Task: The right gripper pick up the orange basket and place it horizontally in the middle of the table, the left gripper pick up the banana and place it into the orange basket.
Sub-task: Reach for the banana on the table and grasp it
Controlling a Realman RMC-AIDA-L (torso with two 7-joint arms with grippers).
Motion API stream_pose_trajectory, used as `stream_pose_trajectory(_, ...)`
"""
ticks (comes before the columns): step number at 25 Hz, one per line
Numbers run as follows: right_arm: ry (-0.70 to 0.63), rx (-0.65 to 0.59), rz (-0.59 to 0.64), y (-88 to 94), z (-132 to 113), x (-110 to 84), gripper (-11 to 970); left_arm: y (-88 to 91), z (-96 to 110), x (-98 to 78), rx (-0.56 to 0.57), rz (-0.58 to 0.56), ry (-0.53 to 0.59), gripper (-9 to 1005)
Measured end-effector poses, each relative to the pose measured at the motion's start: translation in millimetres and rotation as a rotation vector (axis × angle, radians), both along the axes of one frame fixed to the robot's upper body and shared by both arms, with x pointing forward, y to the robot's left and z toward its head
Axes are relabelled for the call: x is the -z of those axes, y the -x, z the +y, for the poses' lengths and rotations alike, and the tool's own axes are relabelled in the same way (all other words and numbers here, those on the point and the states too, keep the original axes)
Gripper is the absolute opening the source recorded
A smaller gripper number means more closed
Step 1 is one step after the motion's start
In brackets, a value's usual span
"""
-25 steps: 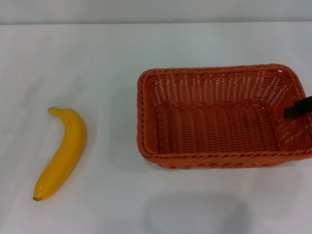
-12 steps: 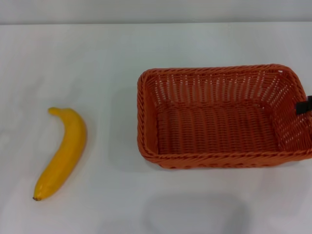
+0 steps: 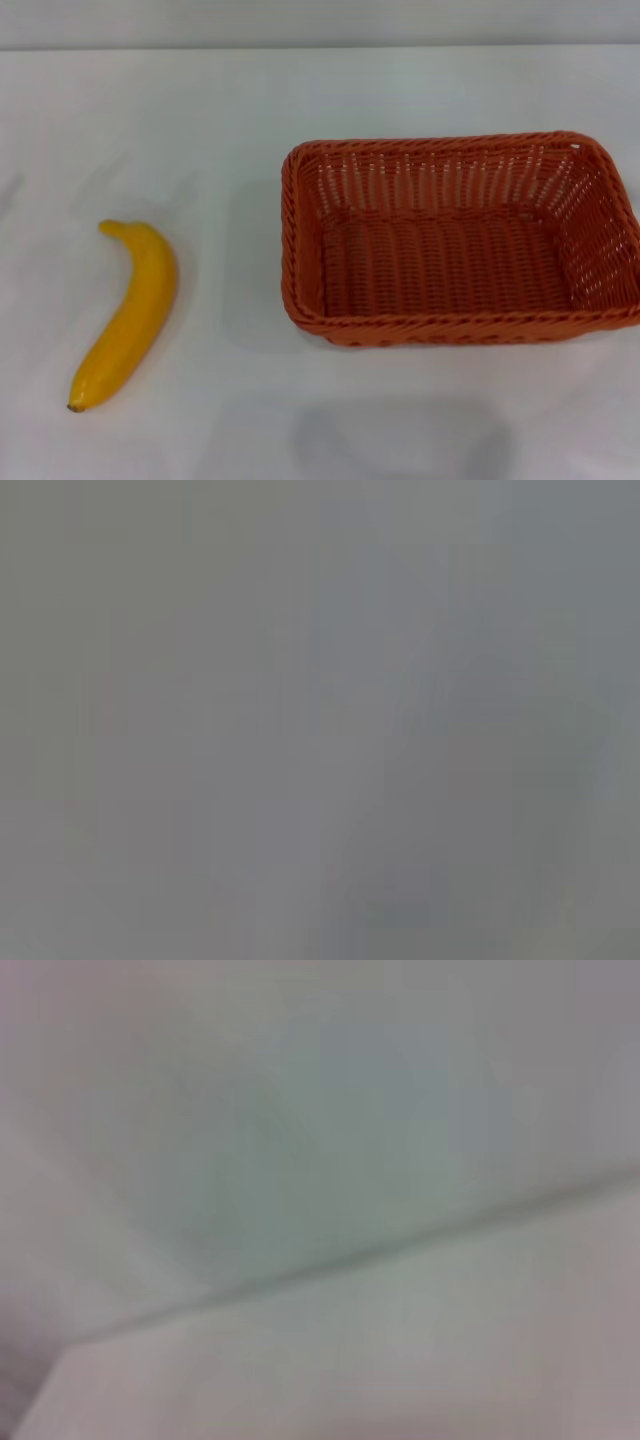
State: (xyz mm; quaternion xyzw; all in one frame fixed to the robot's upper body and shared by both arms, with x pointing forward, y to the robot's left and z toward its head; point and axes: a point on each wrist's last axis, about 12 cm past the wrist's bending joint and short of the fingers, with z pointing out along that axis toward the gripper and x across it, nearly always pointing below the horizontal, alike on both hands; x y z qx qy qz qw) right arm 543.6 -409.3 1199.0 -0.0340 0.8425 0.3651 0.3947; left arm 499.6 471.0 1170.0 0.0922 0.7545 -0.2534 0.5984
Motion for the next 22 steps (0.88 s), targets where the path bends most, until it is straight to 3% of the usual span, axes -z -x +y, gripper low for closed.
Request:
stream_pose_trajectory(5,0.007,0.019,-0.171,-6.4,-1.5,-4.1,845,-19.8,-6.8,-18.0,0.068,0.296,-0.017,876)
stream_pose_trajectory(10,0.022,0.032,-0.301,-8.8,-4.4,-4.6,844,-51.5,-34.6,-32.3,0.149,0.57,-0.019,876)
stream_pose_trajectory(13,0.049,0.046,-0.372,-8.6,-8.1,-3.7,844,-66.2,-49.5,-40.9,0.165,0.664,-0.01,876)
stream_pose_trajectory(17,0.092,0.066,-0.442,-9.4,-12.4,0.4,844,-89.0,-75.1,-52.0,0.196,0.78,0.086,876)
stream_pose_trajectory(22,0.201,0.124,-0.473,-14.9,-23.9,1.2,844,-109.0,-106.8,-54.1,0.256,0.965,0.109,875)
